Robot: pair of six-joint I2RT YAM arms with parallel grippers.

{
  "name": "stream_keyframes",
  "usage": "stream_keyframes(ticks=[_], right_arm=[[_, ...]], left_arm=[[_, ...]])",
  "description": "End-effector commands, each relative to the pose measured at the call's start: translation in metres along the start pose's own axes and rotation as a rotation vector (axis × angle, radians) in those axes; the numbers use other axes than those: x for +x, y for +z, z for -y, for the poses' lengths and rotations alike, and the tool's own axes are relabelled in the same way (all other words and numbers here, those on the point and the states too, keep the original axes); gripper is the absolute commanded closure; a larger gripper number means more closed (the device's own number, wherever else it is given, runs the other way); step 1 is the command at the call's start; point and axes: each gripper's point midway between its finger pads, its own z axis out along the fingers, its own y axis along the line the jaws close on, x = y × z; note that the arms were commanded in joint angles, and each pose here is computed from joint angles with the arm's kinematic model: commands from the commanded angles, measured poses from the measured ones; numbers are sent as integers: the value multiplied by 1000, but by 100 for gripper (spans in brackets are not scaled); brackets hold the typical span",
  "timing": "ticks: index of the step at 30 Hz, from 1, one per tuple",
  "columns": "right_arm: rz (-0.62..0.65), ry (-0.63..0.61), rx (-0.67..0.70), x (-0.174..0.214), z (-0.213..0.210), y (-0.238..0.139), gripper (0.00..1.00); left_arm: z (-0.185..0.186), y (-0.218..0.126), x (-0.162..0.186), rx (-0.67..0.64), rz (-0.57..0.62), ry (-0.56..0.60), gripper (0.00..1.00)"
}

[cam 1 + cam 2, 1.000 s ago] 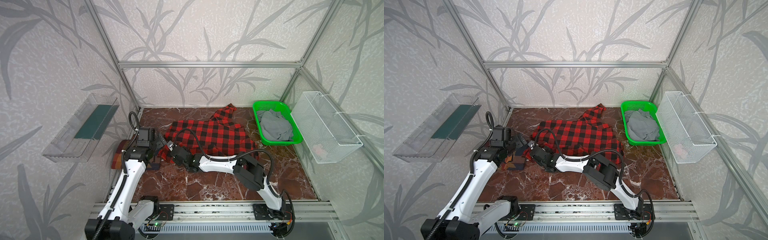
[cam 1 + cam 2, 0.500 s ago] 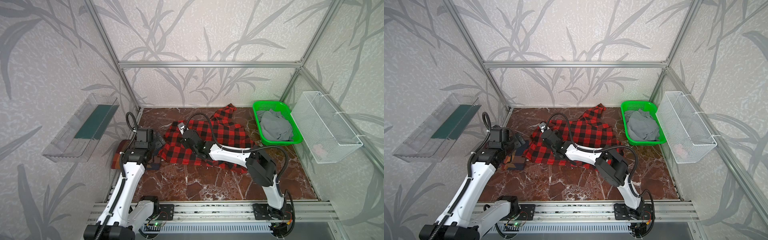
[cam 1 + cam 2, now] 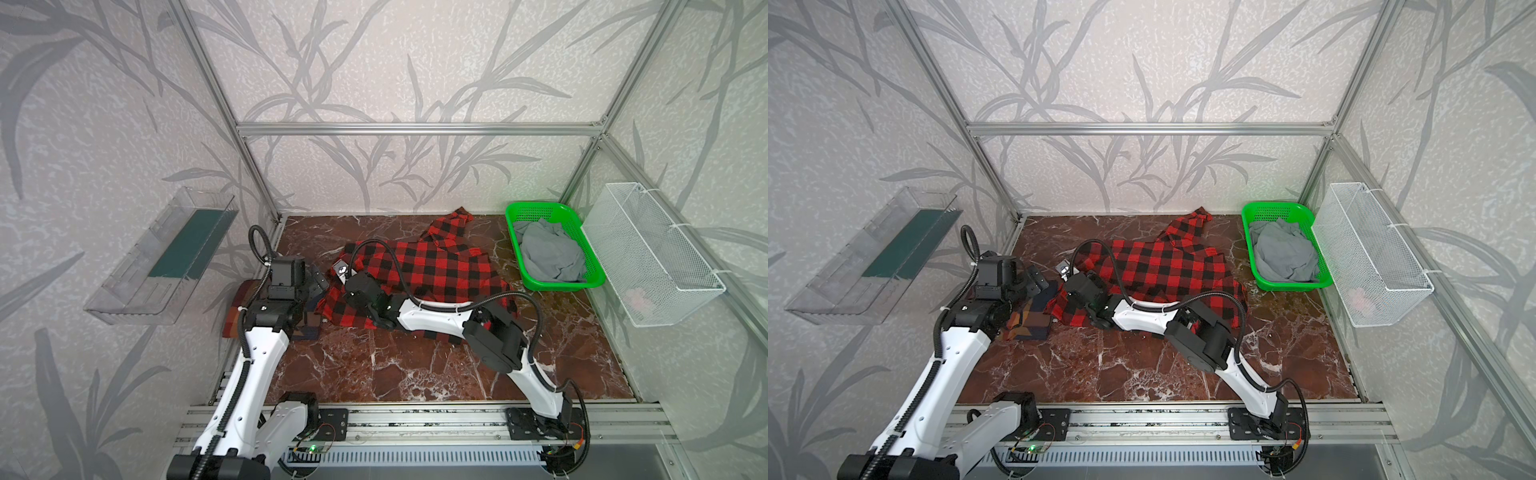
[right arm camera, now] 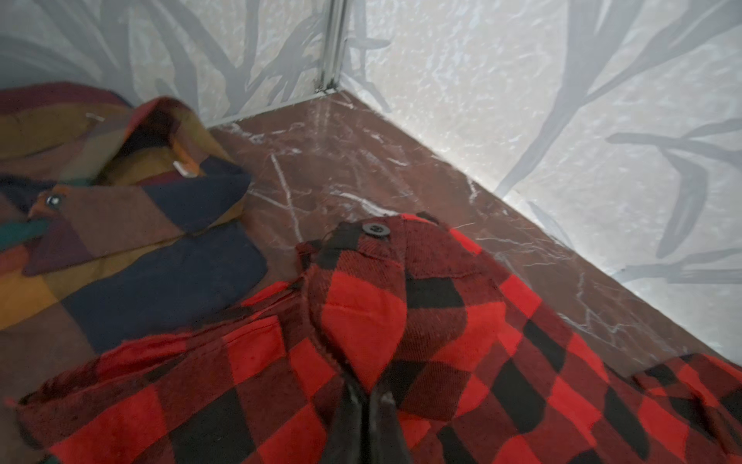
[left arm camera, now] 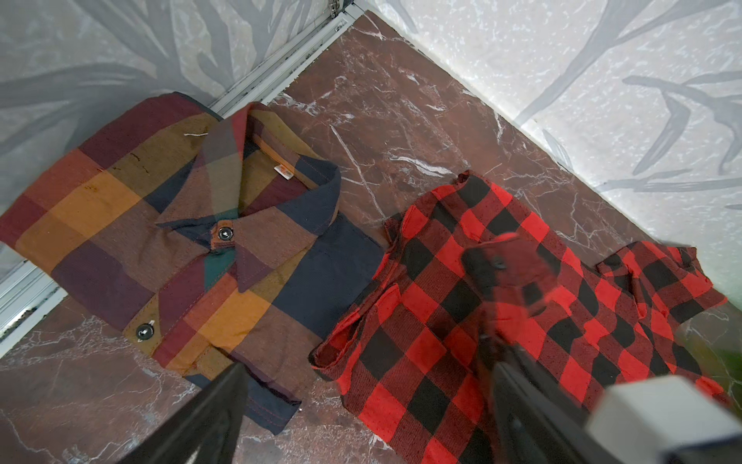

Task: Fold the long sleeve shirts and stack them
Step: 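Drag the held shirt corner toward the robot and back with the right gripper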

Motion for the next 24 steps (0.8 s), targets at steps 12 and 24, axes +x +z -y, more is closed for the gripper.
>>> stream_keyframes(ticks=[12, 24], right_arm=[[12, -14, -23, 3, -2, 8, 100], [90, 36, -89, -51, 101, -14, 100]], left_arm=[[-7, 0, -3, -25, 18, -13, 5], [-7, 1, -3, -24, 17, -15, 5]])
